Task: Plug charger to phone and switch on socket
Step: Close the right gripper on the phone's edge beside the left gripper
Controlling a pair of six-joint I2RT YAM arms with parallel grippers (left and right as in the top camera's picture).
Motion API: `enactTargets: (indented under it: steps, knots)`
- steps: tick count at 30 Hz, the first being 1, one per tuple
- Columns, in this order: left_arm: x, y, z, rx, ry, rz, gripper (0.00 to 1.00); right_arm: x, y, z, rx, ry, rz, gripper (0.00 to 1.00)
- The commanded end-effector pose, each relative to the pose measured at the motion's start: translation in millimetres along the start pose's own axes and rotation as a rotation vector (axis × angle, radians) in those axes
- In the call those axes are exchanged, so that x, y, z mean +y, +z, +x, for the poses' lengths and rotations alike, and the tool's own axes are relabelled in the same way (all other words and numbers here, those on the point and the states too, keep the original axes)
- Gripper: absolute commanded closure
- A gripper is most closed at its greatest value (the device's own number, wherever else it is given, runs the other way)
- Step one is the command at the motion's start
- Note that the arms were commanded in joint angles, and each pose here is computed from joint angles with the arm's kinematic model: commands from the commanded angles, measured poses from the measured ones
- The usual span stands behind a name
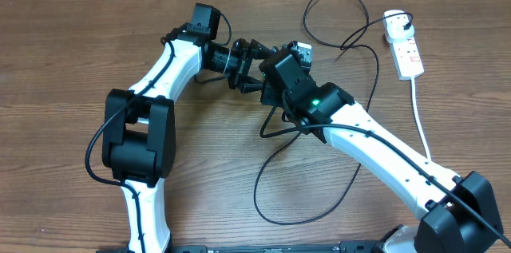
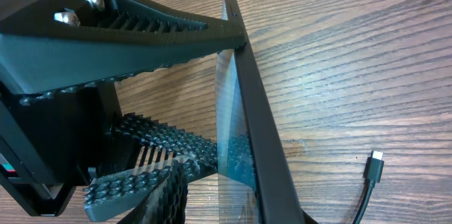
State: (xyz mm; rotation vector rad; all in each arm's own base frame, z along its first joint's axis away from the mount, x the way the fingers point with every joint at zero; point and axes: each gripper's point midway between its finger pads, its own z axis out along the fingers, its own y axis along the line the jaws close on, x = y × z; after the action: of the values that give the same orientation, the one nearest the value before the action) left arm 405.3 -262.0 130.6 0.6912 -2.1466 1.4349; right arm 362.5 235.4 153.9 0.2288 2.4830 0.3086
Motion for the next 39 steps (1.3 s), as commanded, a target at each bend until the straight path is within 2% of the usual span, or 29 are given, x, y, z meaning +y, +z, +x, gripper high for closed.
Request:
enactTargets:
  steps: [1,19,22,30,32,33,34,39]
  knots:
    - [-7.4,3.5,6.3,0.037,0.057,0.017,0.39,5.2,-2.9,-7.5,-0.018,0.005,-0.016,0.71]
    - [-8.7,5.6,11.8,0.063,0.066,0.024,0.38,4.6,-2.8,-6.8,-0.015,0.004,-0.013,0.82]
    - [-8.7,5.8,11.9,0.063,0.066,0.024,0.37,4.1,-2.7,-6.2,-0.013,0.003,-0.012,0.88]
    - [-8.6,5.8,11.7,0.062,0.066,0.023,0.37,4.1,-2.7,-6.2,-0.013,0.003,-0.012,0.94]
    - [-8.2,5.8,10.7,0.057,0.067,0.021,0.15,4.1,-2.7,-6.1,-0.013,0.003,-0.011,0.95]
    - [-7.9,5.9,10.2,0.054,0.067,0.019,0.08,4.1,-2.7,-6.1,-0.013,0.003,-0.011,0.95]
    - [-7.7,5.9,9.7,0.051,0.067,0.018,0.04,4.0,-2.7,-6.0,-0.013,0.003,-0.011,0.95]
    - [-6.2,5.6,6.1,0.031,0.068,0.008,0.03,4.6,-2.9,-7.0,-0.016,0.004,-0.013,0.96]
